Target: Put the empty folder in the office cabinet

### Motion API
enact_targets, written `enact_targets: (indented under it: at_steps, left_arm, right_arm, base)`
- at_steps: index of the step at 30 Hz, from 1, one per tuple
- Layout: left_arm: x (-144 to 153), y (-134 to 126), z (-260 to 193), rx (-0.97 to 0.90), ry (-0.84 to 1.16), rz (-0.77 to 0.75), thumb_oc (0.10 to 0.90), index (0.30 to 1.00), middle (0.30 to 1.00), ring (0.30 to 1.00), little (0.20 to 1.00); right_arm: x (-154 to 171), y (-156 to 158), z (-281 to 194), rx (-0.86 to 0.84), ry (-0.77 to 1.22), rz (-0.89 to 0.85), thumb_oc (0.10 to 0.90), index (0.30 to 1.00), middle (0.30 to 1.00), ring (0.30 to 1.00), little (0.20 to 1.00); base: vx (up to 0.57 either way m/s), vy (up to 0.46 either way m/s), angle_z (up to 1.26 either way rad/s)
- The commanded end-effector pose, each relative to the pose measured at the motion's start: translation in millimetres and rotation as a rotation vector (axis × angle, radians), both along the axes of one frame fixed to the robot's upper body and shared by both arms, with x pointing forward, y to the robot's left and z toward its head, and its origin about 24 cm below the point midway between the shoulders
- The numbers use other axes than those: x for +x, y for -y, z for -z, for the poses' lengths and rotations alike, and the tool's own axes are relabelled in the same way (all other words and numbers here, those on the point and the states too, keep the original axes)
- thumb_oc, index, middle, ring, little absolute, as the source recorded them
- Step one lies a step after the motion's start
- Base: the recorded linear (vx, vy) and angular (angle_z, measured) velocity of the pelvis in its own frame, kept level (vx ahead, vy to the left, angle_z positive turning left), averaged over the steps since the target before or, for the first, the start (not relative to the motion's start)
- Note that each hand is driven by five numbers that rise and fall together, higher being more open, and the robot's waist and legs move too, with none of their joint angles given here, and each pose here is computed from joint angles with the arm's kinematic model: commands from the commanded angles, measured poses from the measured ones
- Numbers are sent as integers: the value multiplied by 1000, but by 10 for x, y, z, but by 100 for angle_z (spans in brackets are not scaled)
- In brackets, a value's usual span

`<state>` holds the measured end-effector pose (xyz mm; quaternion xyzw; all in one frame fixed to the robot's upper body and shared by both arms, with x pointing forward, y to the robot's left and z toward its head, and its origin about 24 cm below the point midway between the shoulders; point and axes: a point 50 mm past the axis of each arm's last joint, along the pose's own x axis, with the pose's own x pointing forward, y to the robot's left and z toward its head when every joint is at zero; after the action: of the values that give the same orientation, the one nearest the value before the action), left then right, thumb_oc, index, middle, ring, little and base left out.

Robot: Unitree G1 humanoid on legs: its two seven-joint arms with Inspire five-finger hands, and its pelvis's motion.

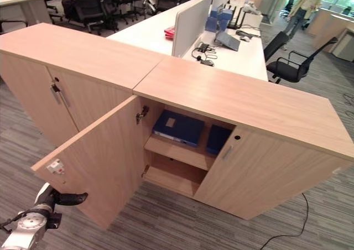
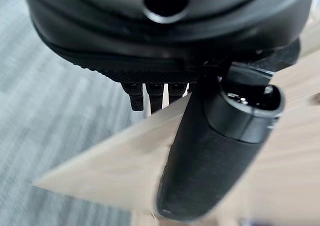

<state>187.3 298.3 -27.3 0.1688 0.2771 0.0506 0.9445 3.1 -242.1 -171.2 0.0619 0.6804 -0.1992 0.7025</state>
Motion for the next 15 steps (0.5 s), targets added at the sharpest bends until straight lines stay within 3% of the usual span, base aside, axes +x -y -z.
enact_targets:
  at_steps: [1, 8, 10, 15]
  left_arm:
    - [694, 1183, -769, -332, 436, 560, 800, 900, 900, 900, 900]
    - [349, 1854, -570, -697, 221, 826, 800, 900, 900, 900, 900]
    - [265, 2008, -626, -681, 146, 1013, 800, 900, 900, 900, 900]
    - [235, 2121, -708, -679, 128, 1132, 800, 900, 900, 900, 900]
  right_arm:
    - [206, 110, -35, -26, 10, -83, 800, 900, 900, 900, 900]
    - [411, -16, -17, 3, 36, -227, 800, 900, 900, 900, 900]
    - [460, -21, -21, 1, 32, -294, 800, 900, 900, 900, 900]
    - [507, -28, -24, -7, 27, -362, 800, 900, 900, 900, 900]
  base:
    - [-7, 3, 7]
    - [-32, -2, -4]
    - [-35, -2, -12]
    - [-7, -4, -8]
